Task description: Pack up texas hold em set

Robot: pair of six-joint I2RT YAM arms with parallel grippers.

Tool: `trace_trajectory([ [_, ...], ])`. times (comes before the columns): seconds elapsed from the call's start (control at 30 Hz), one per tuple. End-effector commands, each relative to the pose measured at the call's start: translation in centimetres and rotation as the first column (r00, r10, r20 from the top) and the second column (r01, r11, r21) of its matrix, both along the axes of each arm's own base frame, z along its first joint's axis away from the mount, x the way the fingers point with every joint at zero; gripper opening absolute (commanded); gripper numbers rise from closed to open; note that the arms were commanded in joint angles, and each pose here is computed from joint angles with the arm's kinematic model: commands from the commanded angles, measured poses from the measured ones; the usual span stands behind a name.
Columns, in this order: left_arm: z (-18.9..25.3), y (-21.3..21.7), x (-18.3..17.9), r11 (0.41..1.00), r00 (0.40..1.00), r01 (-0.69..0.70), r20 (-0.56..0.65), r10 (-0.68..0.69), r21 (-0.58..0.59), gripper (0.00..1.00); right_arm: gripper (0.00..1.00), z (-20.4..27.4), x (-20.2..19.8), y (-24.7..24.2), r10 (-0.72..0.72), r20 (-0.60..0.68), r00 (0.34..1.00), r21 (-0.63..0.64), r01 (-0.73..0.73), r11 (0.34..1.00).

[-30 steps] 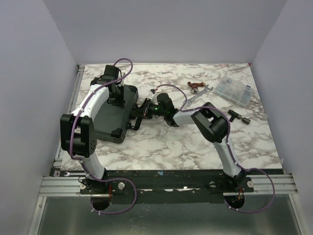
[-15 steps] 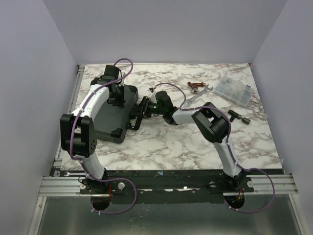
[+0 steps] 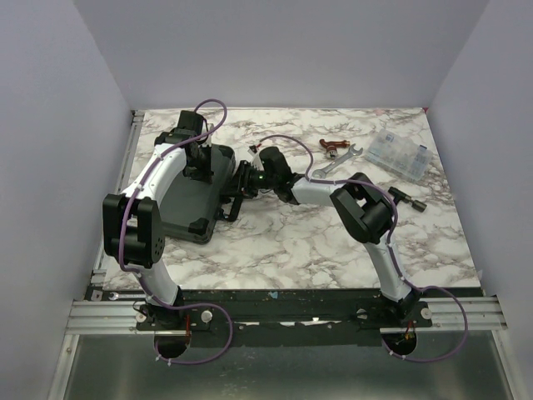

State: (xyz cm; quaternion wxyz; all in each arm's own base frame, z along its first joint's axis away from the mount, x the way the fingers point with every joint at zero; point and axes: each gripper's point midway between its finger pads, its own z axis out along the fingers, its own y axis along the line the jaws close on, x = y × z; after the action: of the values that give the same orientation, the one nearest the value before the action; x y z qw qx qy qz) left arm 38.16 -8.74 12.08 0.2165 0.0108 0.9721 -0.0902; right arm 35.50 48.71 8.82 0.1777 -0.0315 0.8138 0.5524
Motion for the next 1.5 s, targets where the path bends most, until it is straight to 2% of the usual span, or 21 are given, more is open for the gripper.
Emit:
trace_trajectory([
  [0.0, -4.0, 2.0, -2.8, 0.994, 0.985, 0.003, -0.171, 0.015, 0.107, 0.00, 0.40, 4.7, -0.4, 3.1, 0.011, 0.146, 0.989, 0.066, -0.021, 0.998],
  [0.1, -4.0, 2.0, -2.8, 0.994, 0.985, 0.003, -0.172, 0.015, 0.107, 0.00, 0.36, 5.7, -0.7, 3.6, 0.031, 0.176, 0.984, 0.111, -0.051, 0.992],
  [0.27, -4.1, 2.0, -2.9, 0.994, 0.984, 0.003, -0.176, 0.016, 0.108, 0.00, 0.14, 6.7, -1.0, 3.9, 0.044, 0.216, 0.975, 0.185, -0.085, 0.979],
  [0.43, -4.2, 2.1, -2.9, 0.994, 0.984, 0.005, -0.180, 0.015, 0.109, 0.00, 0.06, 7.9, -1.9, 3.8, 0.042, 0.228, 0.973, 0.301, -0.111, 0.947],
  [0.5, -4.2, 2.1, -2.9, 0.994, 0.984, 0.005, -0.180, 0.016, 0.111, 0.00, 0.06, 8.7, -2.2, 3.6, 0.039, 0.226, 0.973, 0.341, -0.116, 0.933],
  [0.53, -4.3, 2.1, -2.9, 0.994, 0.983, 0.005, -0.182, 0.016, 0.113, 0.00, 0.10, 8.7, -2.0, 3.8, 0.041, 0.219, 0.975, 0.330, -0.113, 0.937],
  [0.57, -4.3, 2.1, -2.9, 0.993, 0.983, 0.007, -0.183, 0.014, 0.114, 0.00, 0.20, 8.4, -1.7, 4.1, 0.043, 0.200, 0.979, 0.303, -0.104, 0.947],
  [0.6, -4.3, 2.0, -3.0, 0.994, 0.983, 0.009, -0.185, 0.012, 0.113, 0.00, 0.25, 8.2, -1.4, 4.3, 0.045, 0.183, 0.982, 0.274, -0.095, 0.957],
  [0.63, -4.3, 2.0, -3.0, 0.994, 0.983, 0.009, -0.185, 0.012, 0.112, 0.00, 0.26, 8.6, -1.4, 4.2, 0.044, 0.184, 0.982, 0.275, -0.094, 0.957],
  [0.97, -4.5, 1.9, -3.1, 0.993, 0.981, 0.016, -0.193, 0.007, 0.115, 0.00, 0.26, 10.1, -1.9, 3.7, 0.026, 0.148, 0.989, 0.326, -0.074, 0.942],
  [1.2, -4.5, 1.9, -3.0, 0.993, 0.981, 0.017, -0.194, 0.006, 0.116, 0.00, 0.29, 10.4, -0.6, 4.1, -0.013, 0.080, 0.997, 0.207, -0.004, 0.978],
  [1.33, -4.6, 1.9, -3.1, 0.993, 0.980, 0.019, -0.198, 0.005, 0.115, 0.00, 0.37, 11.8, -1.0, 3.6, -0.021, 0.105, 0.994, 0.219, -0.002, 0.976],
  [1.47, -4.7, 1.9, -3.1, 0.993, 0.980, 0.020, -0.200, 0.004, 0.117, 0.00, 0.36, 14.3, -1.8, 3.1, -0.022, 0.190, 0.982, 0.302, -0.037, 0.953],
])
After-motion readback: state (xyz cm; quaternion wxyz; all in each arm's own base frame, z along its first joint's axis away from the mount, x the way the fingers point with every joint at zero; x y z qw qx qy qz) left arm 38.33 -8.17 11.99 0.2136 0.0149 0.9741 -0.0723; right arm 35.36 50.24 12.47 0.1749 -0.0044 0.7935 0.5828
